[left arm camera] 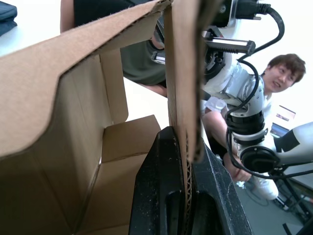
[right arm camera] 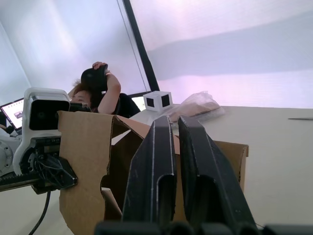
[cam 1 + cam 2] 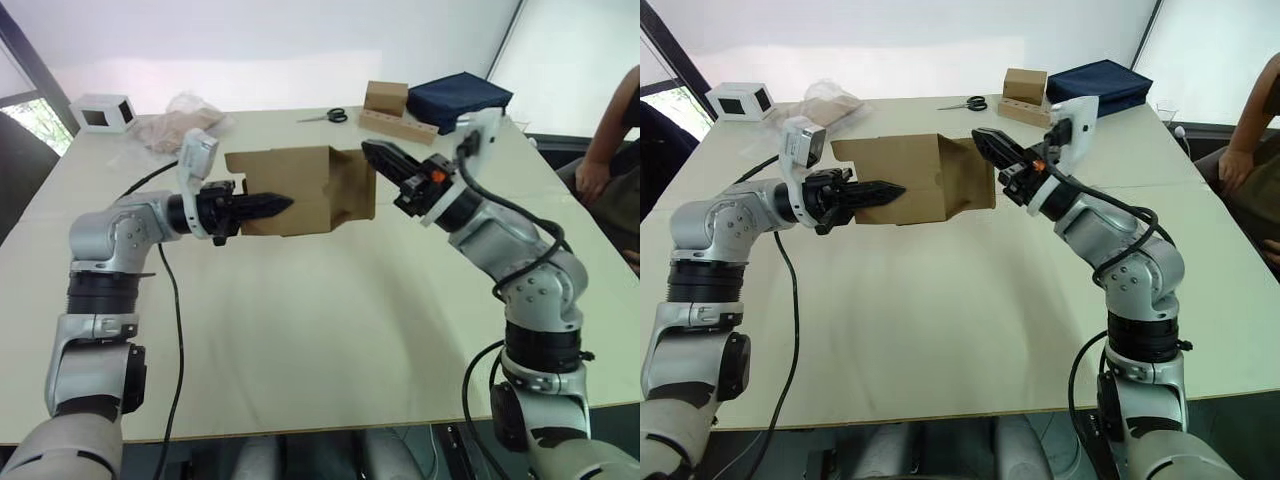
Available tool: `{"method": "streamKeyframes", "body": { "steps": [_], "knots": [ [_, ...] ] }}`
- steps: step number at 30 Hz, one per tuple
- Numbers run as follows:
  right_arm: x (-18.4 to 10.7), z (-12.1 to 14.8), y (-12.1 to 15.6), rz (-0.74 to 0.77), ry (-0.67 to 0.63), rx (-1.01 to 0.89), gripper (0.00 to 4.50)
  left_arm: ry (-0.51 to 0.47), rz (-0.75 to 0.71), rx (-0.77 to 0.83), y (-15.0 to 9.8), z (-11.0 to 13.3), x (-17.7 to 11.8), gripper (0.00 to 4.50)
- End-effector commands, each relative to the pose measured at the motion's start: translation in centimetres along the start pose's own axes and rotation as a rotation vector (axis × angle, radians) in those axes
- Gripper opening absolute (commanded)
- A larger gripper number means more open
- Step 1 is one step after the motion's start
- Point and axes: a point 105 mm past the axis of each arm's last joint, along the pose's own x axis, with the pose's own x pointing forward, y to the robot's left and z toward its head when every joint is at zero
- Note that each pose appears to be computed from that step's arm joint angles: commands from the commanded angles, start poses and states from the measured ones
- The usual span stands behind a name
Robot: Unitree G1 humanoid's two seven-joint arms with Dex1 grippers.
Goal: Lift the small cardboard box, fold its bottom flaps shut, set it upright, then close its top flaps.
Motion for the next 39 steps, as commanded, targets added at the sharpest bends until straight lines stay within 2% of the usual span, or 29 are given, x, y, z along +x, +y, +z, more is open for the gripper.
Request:
{"method": "streamKeyframes", "body": {
  "steps": [1,25,39],
  "knots": [
    [0.6,0.4,0.7,0.025,-0.019,-0.030,0.14,-0.012,-0.039,0.072,-1.1,1.6,0.3,0.00],
    [2.2,-2.3,4.5,0.141,0.002,0.060,0.14,-0.042,-0.047,0.065,-0.8,1.7,1.1,0.00],
    [-1.4,-1.1,4.2,0.156,0.035,0.007,0.14,-0.045,-0.017,0.078,-0.5,2.0,0.5,0.00]
  ]
}}
